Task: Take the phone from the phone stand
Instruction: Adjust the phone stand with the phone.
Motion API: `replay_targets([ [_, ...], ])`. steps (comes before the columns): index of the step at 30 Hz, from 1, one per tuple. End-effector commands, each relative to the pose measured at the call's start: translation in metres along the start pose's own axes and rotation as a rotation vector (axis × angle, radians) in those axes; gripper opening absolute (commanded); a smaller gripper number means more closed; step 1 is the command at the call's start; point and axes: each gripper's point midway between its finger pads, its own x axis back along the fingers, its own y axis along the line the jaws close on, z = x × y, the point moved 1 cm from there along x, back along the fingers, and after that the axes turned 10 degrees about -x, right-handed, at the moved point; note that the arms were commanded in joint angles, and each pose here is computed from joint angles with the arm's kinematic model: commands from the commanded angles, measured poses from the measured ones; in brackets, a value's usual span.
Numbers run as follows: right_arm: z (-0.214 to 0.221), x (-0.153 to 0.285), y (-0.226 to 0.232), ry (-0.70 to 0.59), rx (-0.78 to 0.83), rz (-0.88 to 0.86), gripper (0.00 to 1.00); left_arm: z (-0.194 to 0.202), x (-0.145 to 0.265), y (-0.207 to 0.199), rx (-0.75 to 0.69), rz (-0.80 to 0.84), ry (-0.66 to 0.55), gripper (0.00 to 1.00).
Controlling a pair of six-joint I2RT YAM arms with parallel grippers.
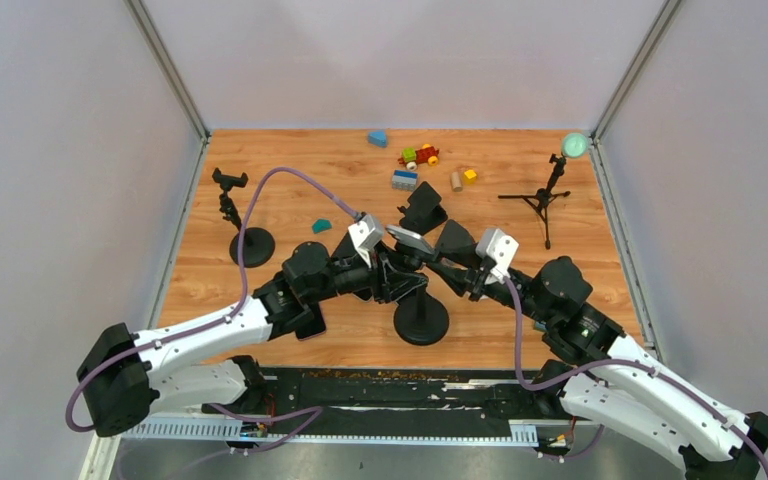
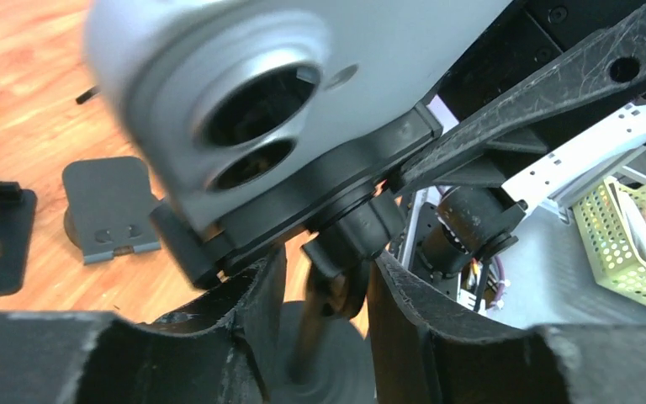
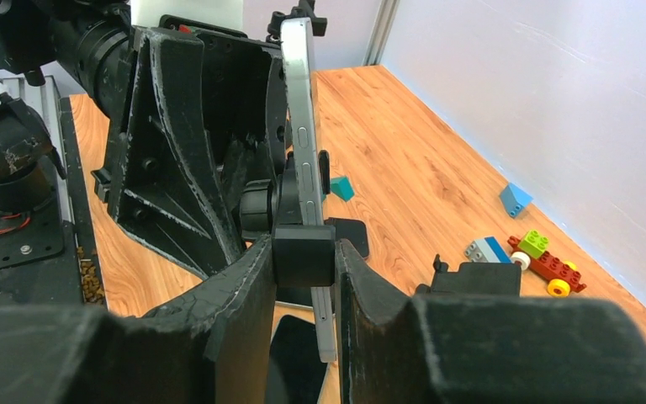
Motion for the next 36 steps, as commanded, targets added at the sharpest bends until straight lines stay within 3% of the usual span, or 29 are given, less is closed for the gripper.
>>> replay_targets([
  [1, -0.063, 0.0, 0.008, -0.202, 0.014, -0.021, 0.0, -0.032, -0.01, -0.005, -0.035, 0.003, -0.096, 0.43],
  [11, -0.046, -0.001, 0.013, -0.164, 0.021, -0.008, 0.0, -0.045, -0.025, -0.007, -0.006, -0.009, -0.151, 0.19],
  [15, -0.042, 0.002, 0.017, -0.151, 0.029, -0.022, 0.0, -0.046, -0.026, 0.0, 0.0, -0.051, -0.146, 0.01],
  [17, -0.041, 0.006, 0.021, -0.147, 0.043, -0.045, 0.0, -0.047, -0.024, 0.002, -0.003, -0.066, -0.145, 0.0],
  [19, -0.041, 0.01, 0.025, -0.144, 0.059, -0.068, 0.12, -0.046, -0.023, -0.001, -0.019, -0.048, -0.138, 0.0],
  [21, -0.041, 0.016, 0.03, -0.133, 0.074, -0.095, 0.38, -0.043, -0.022, -0.006, -0.039, -0.015, -0.116, 0.0],
  [26, -0.035, 0.032, 0.046, -0.059, 0.085, -0.19, 0.8, -0.035, -0.017, -0.028, -0.095, 0.124, -0.047, 0.0],
  [30, -0.037, 0.042, 0.055, -0.017, 0.077, -0.243, 0.96, -0.023, -0.008, -0.039, -0.094, 0.188, -0.001, 0.0],
  [33, -0.039, 0.048, 0.056, 0.0, 0.054, -0.241, 0.99, -0.021, -0.001, -0.049, -0.095, 0.246, 0.005, 0.0],
  [36, -0.047, 0.048, 0.058, 0.042, -0.078, -0.226, 0.99, -0.02, 0.008, -0.067, -0.095, 0.353, 0.02, 0.0],
])
